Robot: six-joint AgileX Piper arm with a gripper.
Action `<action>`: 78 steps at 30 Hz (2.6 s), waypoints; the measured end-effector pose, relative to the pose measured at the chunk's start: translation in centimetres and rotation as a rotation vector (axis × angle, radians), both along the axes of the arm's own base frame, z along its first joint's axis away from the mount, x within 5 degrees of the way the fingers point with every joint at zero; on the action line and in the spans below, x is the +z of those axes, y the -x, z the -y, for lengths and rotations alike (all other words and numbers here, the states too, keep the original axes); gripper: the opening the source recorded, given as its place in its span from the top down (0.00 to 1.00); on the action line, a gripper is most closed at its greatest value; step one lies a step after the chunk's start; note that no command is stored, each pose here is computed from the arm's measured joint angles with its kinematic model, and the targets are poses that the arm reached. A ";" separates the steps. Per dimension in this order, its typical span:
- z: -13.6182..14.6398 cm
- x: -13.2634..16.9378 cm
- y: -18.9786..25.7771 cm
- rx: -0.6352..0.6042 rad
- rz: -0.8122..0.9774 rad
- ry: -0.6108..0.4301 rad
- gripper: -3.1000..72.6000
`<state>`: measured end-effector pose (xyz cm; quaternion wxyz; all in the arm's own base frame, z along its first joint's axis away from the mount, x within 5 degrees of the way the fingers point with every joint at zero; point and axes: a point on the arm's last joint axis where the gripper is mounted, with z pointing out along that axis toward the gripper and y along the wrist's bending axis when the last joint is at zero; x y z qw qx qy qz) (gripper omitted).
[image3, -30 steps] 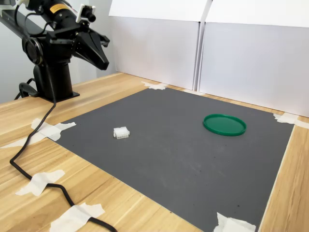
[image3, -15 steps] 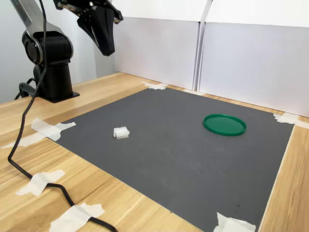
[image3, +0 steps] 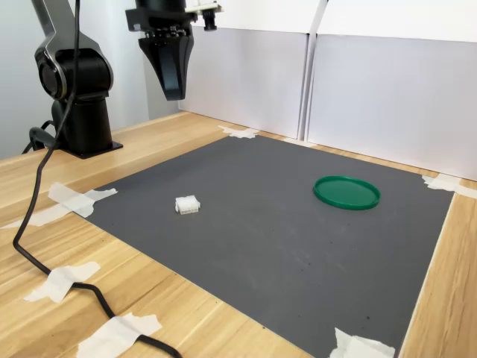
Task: Grasp a white terminal and put it on the green lid.
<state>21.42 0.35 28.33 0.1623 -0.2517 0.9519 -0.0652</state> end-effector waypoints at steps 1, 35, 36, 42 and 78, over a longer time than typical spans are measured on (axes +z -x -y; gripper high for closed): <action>0.2 -0.2 -0.2 0.011 -0.013 -0.003 0.98; 4.4 0.4 -2.7 0.218 -0.118 0.032 0.02; 4.5 0.4 -2.8 0.216 -0.120 0.041 0.01; 5.2 -1.1 -3.7 0.190 -0.177 0.043 0.01; 3.3 -7.7 -5.4 0.317 -0.121 0.107 0.06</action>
